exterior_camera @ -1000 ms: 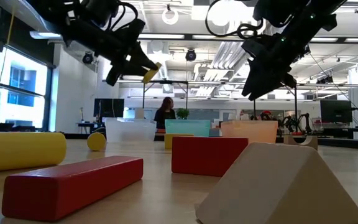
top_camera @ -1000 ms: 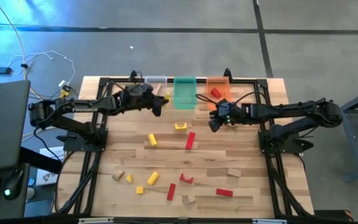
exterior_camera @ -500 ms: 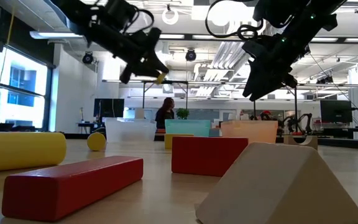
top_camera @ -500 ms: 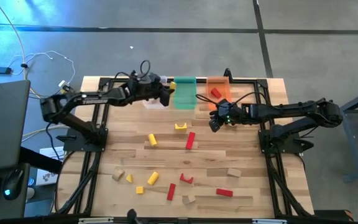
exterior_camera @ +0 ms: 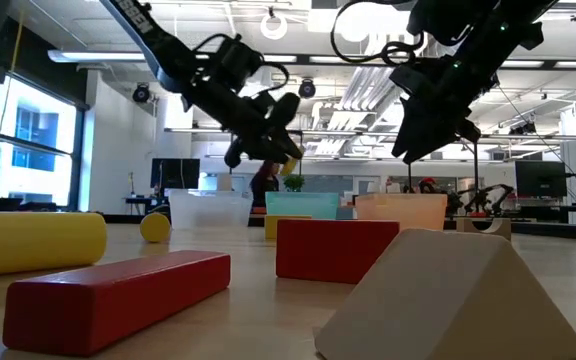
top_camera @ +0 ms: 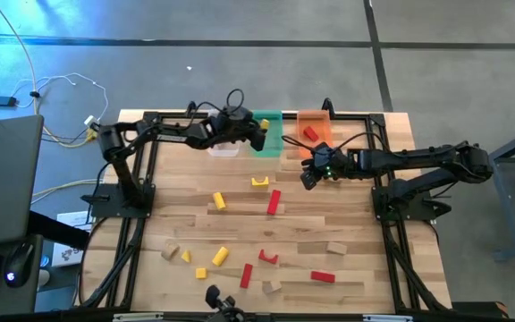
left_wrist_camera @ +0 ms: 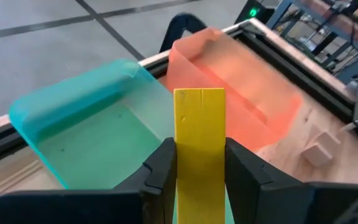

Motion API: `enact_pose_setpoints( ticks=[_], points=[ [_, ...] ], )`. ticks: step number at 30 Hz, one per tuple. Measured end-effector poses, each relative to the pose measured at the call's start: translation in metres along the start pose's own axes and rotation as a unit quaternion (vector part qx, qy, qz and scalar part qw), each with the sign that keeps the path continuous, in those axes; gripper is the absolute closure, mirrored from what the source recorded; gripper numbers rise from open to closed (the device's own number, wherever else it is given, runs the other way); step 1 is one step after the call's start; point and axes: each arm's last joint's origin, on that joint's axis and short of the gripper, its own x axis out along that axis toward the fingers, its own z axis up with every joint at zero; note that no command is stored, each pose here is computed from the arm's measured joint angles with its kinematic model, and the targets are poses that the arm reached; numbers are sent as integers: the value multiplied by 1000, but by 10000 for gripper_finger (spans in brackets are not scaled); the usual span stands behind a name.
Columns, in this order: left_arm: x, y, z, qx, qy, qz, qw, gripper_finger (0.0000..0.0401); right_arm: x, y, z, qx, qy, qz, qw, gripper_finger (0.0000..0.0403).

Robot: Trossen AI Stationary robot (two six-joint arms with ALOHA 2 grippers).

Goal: Sort & place blocks by color
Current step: Put the yellow block into the green transparent bin, then put the brown block into the white transparent bin

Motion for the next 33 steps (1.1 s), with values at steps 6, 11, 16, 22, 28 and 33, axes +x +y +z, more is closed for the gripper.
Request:
enact_pose_setpoints(
  ticks=[6,11,16,22,28,33],
  points=[
    [11,2,-6,-2,16,2,1000,305,0,-5,-6,-12,33,-25,999,269],
    [12,2,-6,0,17,3,1000,278,-2,-12,-15,-31,76,-59,995,269],
    [12,2,-6,13,17,3,1000,252,-4,-17,-20,-42,108,-82,990,269],
    [11,2,-6,18,17,1,1000,220,-4,-19,-22,-46,118,-87,988,269],
    [-3,-4,8,21,14,-57,998,207,-4,-19,-22,-60,119,-86,987,269],
    [-22,-11,22,26,26,-139,990,206,-4,-19,-22,-91,122,-82,985,267]
  ],
)
